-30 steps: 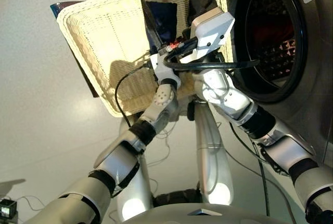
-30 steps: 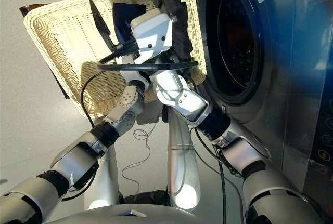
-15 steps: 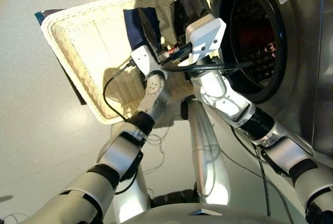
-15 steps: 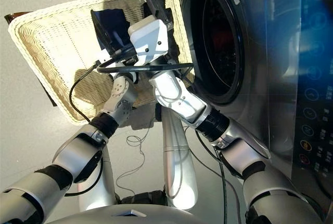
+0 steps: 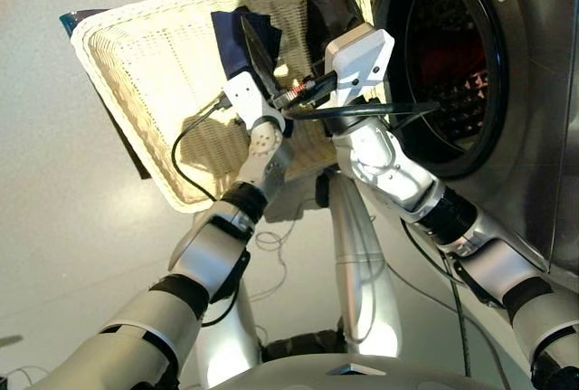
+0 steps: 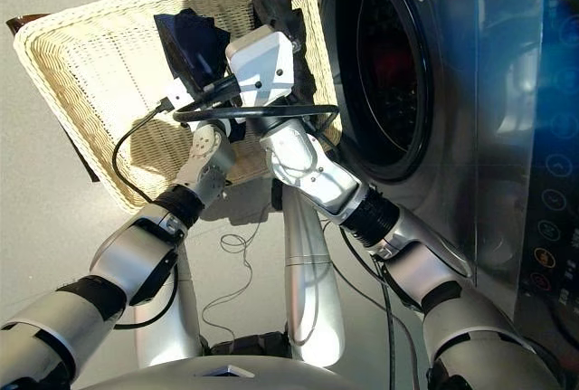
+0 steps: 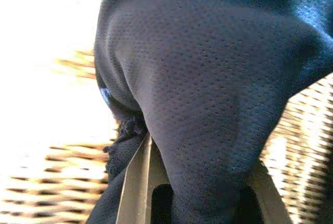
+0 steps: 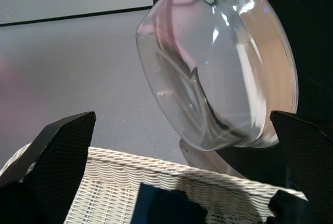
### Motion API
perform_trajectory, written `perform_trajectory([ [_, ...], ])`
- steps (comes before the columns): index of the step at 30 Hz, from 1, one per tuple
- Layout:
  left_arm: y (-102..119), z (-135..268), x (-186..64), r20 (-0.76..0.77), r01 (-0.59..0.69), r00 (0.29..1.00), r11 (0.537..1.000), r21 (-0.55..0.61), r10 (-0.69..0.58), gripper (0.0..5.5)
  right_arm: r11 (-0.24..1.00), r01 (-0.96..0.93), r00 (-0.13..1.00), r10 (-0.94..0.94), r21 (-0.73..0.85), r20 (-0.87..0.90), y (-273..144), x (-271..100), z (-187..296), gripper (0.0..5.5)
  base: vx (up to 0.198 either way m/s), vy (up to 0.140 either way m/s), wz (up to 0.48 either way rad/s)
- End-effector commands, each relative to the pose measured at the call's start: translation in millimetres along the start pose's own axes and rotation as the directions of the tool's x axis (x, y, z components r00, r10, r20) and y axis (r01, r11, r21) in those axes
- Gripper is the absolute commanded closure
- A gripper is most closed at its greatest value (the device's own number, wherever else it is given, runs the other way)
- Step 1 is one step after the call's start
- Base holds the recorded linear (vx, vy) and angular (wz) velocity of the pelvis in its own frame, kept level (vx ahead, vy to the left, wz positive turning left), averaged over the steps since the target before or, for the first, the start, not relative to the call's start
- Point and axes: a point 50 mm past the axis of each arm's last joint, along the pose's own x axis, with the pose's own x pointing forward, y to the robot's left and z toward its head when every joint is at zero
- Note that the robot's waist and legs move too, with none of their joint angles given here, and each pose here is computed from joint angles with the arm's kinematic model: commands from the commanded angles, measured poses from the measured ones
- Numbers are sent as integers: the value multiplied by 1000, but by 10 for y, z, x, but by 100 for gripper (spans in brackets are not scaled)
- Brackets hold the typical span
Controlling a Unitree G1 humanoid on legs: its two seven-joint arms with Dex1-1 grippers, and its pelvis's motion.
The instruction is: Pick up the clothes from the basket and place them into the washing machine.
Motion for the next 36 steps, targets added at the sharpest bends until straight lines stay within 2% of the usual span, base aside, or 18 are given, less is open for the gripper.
perform_trajectory([
  [1,-26,-184,-36,-104,7,995,1000,14,-6,550,995,2,988,-17,100,151,23,-4,314,0,0,0,0],
  [5,-104,-33,-125,34,114,992,988,101,-118,550,996,51,987,-62,71,149,-111,-41,315,0,-40,1,0],
  [10,65,-31,-350,132,193,966,959,208,-223,550,988,135,982,-143,75,120,-290,-164,274,0,0,0,0],
  [13,167,143,-481,231,244,920,925,293,-316,550,981,184,975,-190,63,117,-453,-217,285,0,-1,2,35],
  [14,246,273,-598,297,270,877,898,348,-378,550,977,199,972,-208,82,114,-550,-272,311,0,0,0,0],
  [16,290,302,-651,309,280,863,887,368,-400,550,975,199,972,-209,96,106,-577,-305,316,0,0,0,0],
  [21,295,701,-1001,403,360,670,748,558,-624,550,971,112,992,-122,211,37,-614,-427,321,0,32,-9,98],
  [22,251,802,-1087,409,368,599,690,623,-689,550,975,34,999,-40,218,23,-578,-393,346,0,0,0,0],
  [23,252,803,-1088,409,368,599,691,623,-688,550,975,34,999,-40,218,23,-578,-392,345,0,0,0,0],
  [25,182,975,-1242,408,351,469,589,728,-783,550,975,-45,999,42,217,18,-549,-331,389,0,0,0,0],
  [26,184,975,-1242,408,351,470,589,728,-783,550,975,-45,999,42,218,18,-548,-331,388,0,69,31,58],
  [27,127,1047,-1325,400,336,394,534,776,-828,550,968,-110,994,110,224,10,-496,-284,408,0,0,0,0],
  [28,128,1047,-1325,400,336,394,535,776,-828,550,968,-110,994,111,225,10,-495,-284,406,0,76,37,44],
  [30,64,1076,-1429,366,318,310,459,830,-877,550,950,-200,979,206,239,3,-414,-232,439,0,57,14,55],
  [31,65,1075,-1429,366,318,311,459,830,-877,550,950,-201,979,206,239,3,-413,-232,438,0,67,10,62],
  [32,42,1063,-1474,345,317,278,425,848,-896,550,932,-258,963,268,255,-5,-349,-202,445,0,73,19,51],
  [35,14,1014,-1509,300,321,245,370,872,-922,550,904,-330,938,346,270,-13,-261,-147,456,0,59,19,18],
  [36,13,1018,-1508,301,320,244,370,872,-922,550,904,-331,938,347,269,-11,-262,-143,460,0,60,32,35],
])
